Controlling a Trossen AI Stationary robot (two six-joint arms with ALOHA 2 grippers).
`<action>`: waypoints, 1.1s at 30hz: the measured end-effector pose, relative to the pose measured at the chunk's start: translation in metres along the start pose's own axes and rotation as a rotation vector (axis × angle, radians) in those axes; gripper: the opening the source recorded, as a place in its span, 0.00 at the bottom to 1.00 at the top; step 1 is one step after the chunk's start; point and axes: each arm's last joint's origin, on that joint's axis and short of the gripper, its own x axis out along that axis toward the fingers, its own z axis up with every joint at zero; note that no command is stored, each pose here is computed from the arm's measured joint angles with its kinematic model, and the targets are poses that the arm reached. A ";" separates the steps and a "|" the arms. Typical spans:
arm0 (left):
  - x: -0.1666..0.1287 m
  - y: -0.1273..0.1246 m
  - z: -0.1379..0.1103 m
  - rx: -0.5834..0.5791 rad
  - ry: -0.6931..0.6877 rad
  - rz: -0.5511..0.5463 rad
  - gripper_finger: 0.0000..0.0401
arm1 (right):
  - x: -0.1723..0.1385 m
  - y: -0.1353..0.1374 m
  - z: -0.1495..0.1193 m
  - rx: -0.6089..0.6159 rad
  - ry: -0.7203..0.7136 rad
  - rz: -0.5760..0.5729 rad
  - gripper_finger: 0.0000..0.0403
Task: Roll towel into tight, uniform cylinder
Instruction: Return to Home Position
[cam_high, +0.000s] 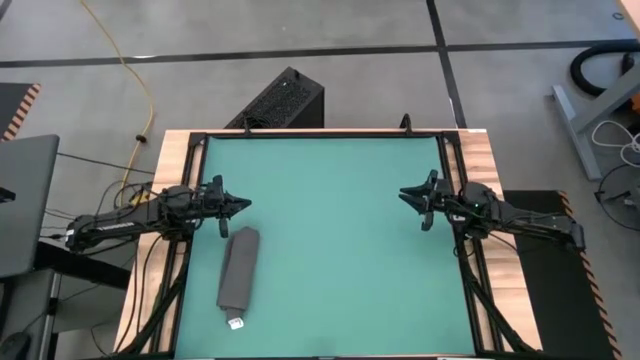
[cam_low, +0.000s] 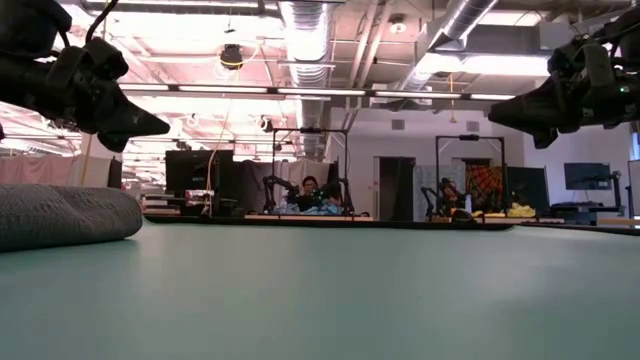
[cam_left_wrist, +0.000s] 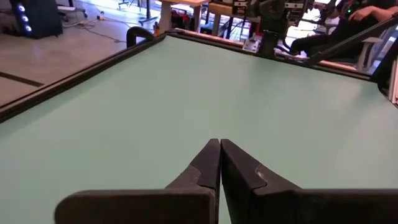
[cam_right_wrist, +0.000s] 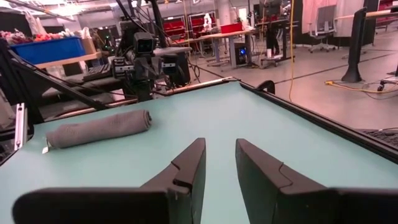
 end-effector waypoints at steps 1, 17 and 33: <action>0.000 0.000 0.000 0.000 0.000 0.000 0.00 | 0.000 0.000 0.000 0.000 0.001 0.000 0.28; 0.000 0.000 0.000 0.000 0.001 0.000 0.00 | 0.000 0.000 0.000 0.000 0.002 0.000 0.28; 0.000 0.000 0.000 0.000 0.001 0.000 0.00 | 0.000 0.000 0.000 0.001 0.002 0.000 0.28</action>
